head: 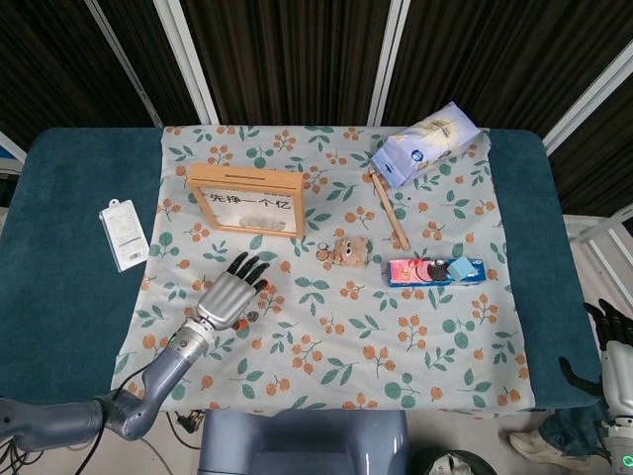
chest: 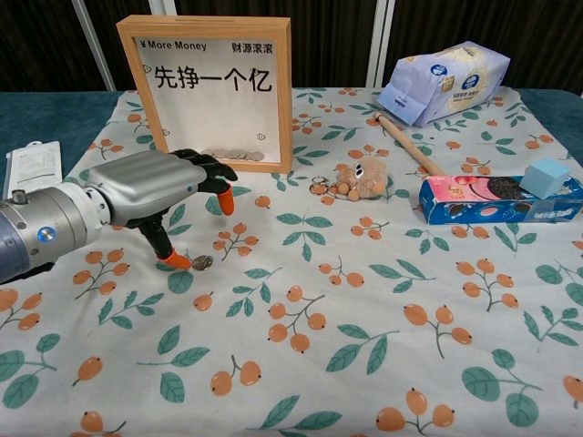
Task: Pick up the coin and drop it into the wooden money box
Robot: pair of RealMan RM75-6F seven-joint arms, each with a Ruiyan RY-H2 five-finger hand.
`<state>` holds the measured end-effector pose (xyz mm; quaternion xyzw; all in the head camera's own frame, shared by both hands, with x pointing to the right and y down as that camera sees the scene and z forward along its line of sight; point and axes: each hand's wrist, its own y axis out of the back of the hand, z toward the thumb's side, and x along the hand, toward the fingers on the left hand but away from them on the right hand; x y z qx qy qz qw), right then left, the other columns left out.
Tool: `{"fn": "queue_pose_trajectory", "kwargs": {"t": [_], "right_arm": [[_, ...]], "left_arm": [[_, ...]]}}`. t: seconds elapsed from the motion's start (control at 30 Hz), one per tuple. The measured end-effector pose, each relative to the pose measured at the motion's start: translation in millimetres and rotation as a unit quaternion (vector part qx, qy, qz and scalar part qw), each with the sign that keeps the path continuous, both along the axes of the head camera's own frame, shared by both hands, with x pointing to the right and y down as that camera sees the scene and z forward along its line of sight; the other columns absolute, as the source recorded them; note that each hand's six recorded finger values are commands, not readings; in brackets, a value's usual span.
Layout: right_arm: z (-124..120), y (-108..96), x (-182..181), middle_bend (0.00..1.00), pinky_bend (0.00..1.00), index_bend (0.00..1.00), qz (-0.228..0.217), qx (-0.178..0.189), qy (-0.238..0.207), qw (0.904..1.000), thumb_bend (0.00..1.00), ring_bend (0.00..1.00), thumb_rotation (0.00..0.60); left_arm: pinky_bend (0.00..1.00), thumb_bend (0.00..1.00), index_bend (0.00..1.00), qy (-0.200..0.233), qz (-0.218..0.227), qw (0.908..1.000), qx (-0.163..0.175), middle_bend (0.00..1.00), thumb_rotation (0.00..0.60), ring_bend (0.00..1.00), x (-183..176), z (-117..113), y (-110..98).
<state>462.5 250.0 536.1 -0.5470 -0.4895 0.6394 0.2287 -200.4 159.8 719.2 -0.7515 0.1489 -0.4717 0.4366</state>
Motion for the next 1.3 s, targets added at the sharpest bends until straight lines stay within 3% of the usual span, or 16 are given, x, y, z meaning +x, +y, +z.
{"fn": "queue_pose_trajectory", "kwargs": {"t": [1.3], "right_arm": [[0, 0, 1, 0.05, 0.0, 0.13, 0.004, -0.002, 0.009, 1.0, 0.37, 0.02, 0.6]], "left_arm": [[0.0, 0.06, 0.33, 0.001, 0.01, 0.9999, -0.006, 0.07, 0.6, 0.0, 9, 13, 1]]}}
